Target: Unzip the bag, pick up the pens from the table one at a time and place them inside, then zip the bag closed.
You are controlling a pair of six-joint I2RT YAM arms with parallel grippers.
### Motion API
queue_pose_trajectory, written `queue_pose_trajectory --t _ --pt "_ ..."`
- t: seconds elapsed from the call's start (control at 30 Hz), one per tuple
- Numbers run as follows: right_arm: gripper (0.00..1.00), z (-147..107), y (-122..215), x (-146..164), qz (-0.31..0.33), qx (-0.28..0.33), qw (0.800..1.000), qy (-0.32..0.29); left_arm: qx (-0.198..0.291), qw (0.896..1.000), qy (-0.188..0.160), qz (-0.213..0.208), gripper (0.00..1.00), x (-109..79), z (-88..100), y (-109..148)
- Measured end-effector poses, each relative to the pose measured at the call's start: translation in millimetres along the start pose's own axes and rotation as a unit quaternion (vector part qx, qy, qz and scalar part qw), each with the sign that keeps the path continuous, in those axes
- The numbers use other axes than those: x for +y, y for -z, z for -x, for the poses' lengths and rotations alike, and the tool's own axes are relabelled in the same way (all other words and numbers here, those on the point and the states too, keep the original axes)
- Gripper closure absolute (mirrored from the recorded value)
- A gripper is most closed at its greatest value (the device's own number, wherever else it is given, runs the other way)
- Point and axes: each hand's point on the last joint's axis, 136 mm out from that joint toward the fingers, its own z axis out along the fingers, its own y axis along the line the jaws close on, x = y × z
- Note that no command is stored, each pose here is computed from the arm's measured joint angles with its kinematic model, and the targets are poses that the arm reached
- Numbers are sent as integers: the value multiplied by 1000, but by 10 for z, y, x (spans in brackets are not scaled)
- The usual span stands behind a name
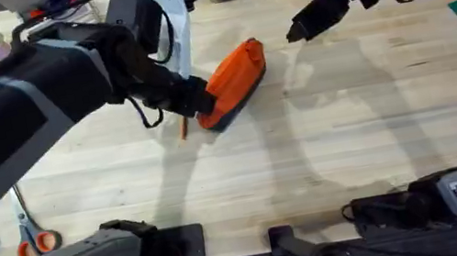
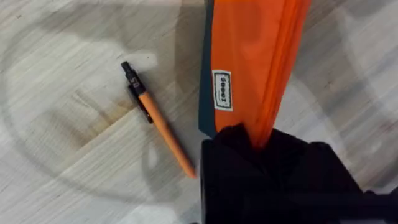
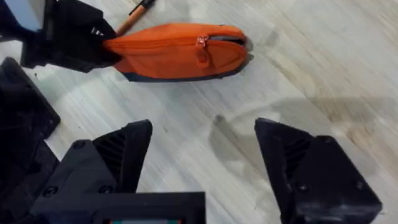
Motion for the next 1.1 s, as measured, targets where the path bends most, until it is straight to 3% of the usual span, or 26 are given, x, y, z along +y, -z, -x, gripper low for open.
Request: queue_pose_trajectory --t 0.4,0.67,1.1 --pt "4 11 -221 269 17 31 999 38 0 1000 0 0 959 0 0 0" --pt "5 -73 -538 202 27 74 997 -5 0 1000 0 0 959 0 1 0" --pt "4 173 -836 53 -28 53 998 24 0 1000 0 0 959 0 0 0"
